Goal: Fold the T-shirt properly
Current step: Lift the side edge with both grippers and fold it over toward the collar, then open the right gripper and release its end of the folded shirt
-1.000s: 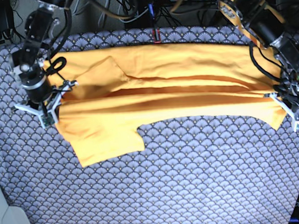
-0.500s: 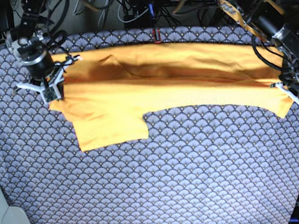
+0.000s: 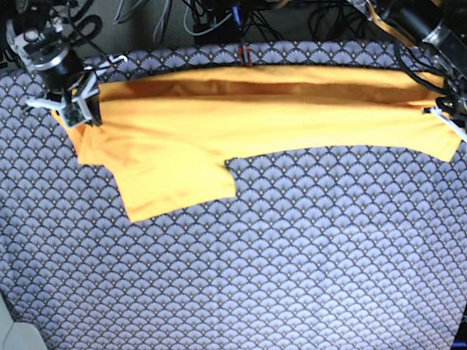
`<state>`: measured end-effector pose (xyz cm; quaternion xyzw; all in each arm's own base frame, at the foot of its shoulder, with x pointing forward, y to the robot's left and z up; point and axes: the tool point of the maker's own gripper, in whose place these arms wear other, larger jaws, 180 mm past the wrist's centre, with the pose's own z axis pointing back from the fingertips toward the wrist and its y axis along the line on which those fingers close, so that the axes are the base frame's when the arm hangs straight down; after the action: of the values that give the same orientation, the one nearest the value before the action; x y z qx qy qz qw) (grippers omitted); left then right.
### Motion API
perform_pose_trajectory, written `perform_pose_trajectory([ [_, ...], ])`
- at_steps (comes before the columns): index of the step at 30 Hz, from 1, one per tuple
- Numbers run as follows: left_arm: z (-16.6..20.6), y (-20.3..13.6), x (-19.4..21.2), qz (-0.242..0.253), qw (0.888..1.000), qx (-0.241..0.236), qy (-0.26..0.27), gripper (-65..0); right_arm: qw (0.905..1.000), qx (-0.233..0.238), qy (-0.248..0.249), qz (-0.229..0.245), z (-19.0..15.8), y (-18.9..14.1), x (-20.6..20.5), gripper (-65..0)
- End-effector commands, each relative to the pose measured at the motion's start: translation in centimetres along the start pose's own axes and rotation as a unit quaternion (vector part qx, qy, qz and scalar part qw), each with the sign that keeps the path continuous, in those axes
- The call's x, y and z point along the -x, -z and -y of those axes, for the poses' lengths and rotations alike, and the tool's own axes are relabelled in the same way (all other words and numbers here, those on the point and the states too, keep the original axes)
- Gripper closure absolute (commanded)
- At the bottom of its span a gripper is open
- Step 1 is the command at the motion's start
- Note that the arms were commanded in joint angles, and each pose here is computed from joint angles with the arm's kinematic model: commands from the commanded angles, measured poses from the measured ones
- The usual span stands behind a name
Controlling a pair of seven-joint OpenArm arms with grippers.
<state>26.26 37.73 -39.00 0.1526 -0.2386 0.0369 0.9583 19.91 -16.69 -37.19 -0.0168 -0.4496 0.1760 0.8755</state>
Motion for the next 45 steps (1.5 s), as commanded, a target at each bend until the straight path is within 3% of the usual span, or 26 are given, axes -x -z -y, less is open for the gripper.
perform_pose_trajectory([
  [1, -1.5, -0.6, -1.0, 0.014, 1.0, -0.02, -0.001, 0.0, 0.9997, 0.008, 0.0, 0.023, 0.5, -0.4, -1.1, 0.0],
  [19, 1.0, 0.0, -0.9, 0.017, 1.0, 0.006, -0.005, 0.0, 1.0, -0.002, 0.0, -0.003, -0.1, -1.5, 0.9, 0.0],
  [26, 2.3, -0.5, -5.1, 0.056, 0.998, 0.012, 0.026, 0.0, 1.0, -0.003, -0.001, -0.006, -0.1, -1.6, 1.1, 0.0],
  [31, 2.4, -0.5, -5.9, 0.059, 0.998, 0.013, 0.024, 0.0, 0.9999, -0.002, -0.005, -0.009, 0.1, -1.7, 1.3, 0.0],
  [45, 1.8, 0.3, -0.2, 0.004, 0.999, 0.01, 0.043, 0.0, 0.9996, -0.008, -0.015, -0.024, 0.2, -2.3, 2.3, 0.0],
])
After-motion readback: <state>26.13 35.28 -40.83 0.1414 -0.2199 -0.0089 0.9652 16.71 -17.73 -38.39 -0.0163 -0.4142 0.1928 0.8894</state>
